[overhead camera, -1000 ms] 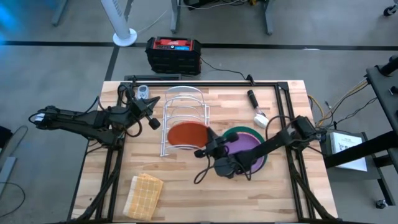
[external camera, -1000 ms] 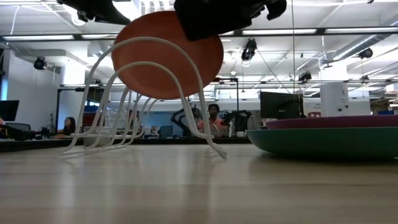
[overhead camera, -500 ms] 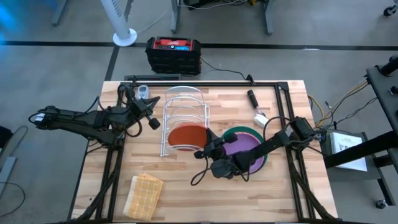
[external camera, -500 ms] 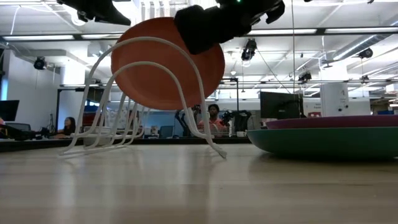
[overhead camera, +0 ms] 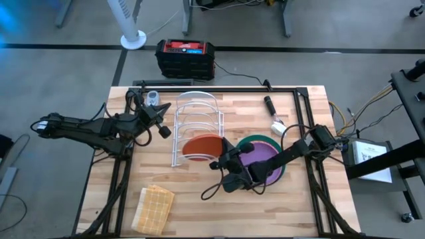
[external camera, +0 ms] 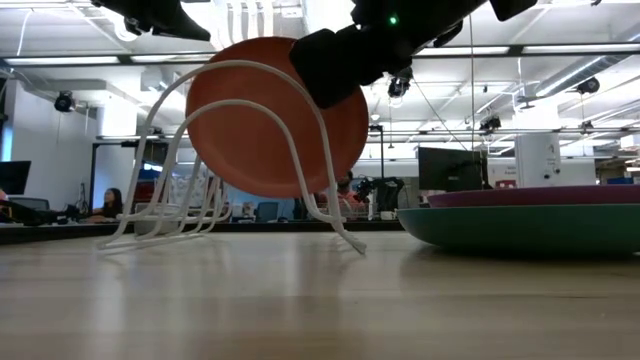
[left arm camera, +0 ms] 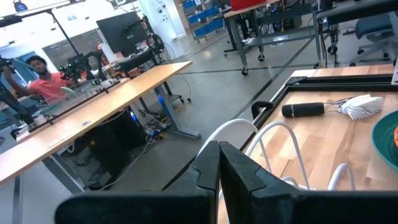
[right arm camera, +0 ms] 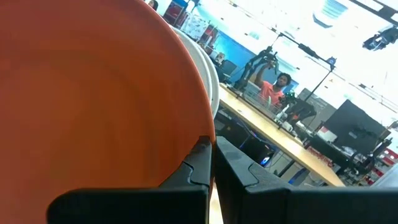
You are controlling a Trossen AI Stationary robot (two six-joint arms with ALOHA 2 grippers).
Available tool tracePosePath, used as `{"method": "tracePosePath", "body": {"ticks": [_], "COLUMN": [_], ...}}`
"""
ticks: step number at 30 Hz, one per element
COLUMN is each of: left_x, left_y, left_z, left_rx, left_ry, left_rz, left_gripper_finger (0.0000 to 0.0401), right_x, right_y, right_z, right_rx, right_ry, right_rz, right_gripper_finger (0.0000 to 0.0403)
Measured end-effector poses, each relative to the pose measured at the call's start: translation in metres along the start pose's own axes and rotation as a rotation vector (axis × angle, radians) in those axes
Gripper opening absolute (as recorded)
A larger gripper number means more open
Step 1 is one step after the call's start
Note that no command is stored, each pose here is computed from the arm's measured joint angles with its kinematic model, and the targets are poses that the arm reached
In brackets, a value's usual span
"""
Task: Sort dishes
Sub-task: Put the orange plate into the dish rack
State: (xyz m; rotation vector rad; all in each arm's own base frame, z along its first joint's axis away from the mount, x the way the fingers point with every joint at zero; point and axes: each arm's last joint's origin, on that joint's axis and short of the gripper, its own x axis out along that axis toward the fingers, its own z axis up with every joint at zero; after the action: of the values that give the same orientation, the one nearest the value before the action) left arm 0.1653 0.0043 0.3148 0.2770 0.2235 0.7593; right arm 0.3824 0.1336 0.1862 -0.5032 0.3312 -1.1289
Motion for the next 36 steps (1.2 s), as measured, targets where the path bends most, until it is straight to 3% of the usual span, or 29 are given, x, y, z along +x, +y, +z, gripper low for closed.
{"method": "tracePosePath", "body": {"ticks": [23,36], "left_x": [0.0,0.0], "left_y": [0.0,0.0], "left_z": [0.0,0.0], "left_rx": [0.017,0.017], "left_ry": [0.0,0.0], "left_rz": [0.0,0.0], "left_gripper_finger": [0.0,0.0], "right_x": [0.0,0.0], "right_y": [0.0,-0.002], "right_z": [-0.014,-0.012], "right_rx": [0.056,0.299], "right_ry": [0.001,0.011], "right_rz": [0.005,0.049], "right_gripper_finger": [0.0,0.0]}}
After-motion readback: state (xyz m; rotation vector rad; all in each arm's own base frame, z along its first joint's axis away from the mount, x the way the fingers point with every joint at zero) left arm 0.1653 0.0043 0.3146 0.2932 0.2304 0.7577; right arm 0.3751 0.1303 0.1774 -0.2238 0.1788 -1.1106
